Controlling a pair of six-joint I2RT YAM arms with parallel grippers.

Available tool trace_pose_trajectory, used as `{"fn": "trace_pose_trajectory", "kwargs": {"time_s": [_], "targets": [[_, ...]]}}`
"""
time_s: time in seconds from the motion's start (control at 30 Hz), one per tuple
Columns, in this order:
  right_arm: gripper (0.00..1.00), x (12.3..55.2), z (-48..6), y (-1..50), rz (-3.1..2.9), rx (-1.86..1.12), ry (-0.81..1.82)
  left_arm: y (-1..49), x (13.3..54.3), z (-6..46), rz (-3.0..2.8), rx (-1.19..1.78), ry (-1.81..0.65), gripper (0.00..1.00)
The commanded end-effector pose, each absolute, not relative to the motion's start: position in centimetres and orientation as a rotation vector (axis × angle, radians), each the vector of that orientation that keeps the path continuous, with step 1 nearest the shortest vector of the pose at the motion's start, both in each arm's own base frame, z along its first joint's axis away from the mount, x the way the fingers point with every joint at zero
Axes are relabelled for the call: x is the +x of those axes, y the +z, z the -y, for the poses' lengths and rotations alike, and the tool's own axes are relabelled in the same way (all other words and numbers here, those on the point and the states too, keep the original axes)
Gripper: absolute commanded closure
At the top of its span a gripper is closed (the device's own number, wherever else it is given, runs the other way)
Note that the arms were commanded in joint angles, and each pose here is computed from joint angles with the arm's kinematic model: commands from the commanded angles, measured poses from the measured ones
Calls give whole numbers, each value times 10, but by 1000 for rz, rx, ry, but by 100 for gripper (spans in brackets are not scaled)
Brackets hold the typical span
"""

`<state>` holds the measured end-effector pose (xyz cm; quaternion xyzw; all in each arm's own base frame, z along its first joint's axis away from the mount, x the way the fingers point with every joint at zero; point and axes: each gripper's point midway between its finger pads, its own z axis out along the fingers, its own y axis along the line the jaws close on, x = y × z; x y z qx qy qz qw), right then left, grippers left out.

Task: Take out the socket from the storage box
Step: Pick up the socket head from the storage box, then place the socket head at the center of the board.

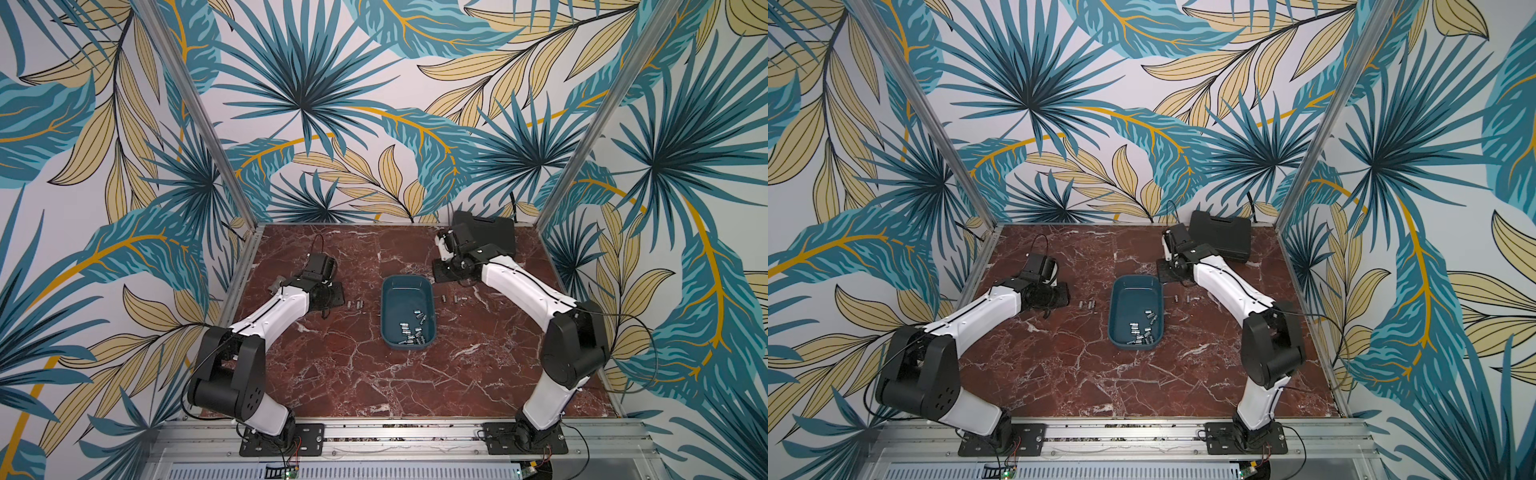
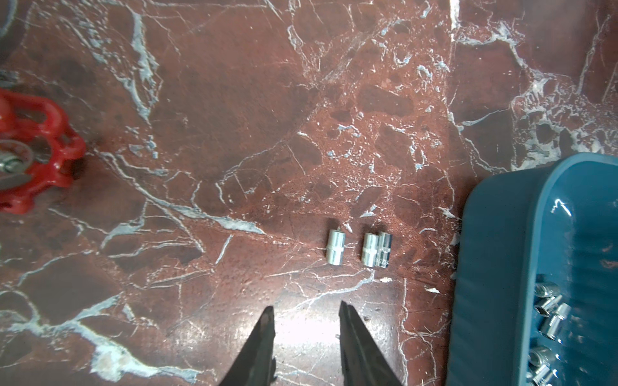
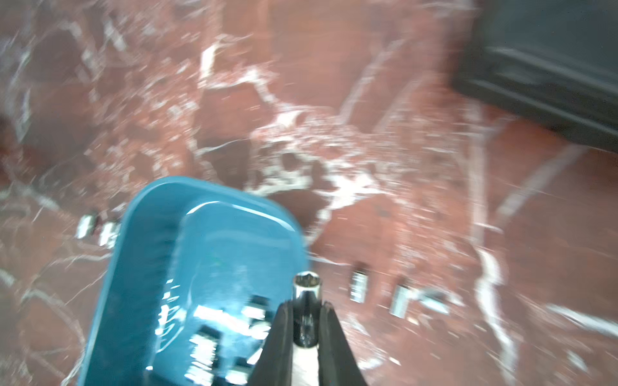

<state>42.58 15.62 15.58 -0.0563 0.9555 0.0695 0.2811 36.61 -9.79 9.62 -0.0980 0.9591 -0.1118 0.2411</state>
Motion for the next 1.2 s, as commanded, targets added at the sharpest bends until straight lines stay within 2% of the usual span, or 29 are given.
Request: {"fn": "trace_pose_trajectory", "kwargs": {"time_s": [0.0, 0.13, 0.4, 1.17], "targets": [[88, 402, -121, 109, -2701, -67, 103, 122, 375, 105, -2559, -226, -346, 64], [88, 389, -93, 80, -2778, 27, 60, 123, 376, 110, -2559, -210, -352, 64], [87, 374, -83, 37, -2873, 78, 17, 122, 376, 117, -2565, -189, -360, 64], [82, 366, -73, 9, -2956, 150, -8, 114, 373, 129, -2587, -154, -363, 64]]}}
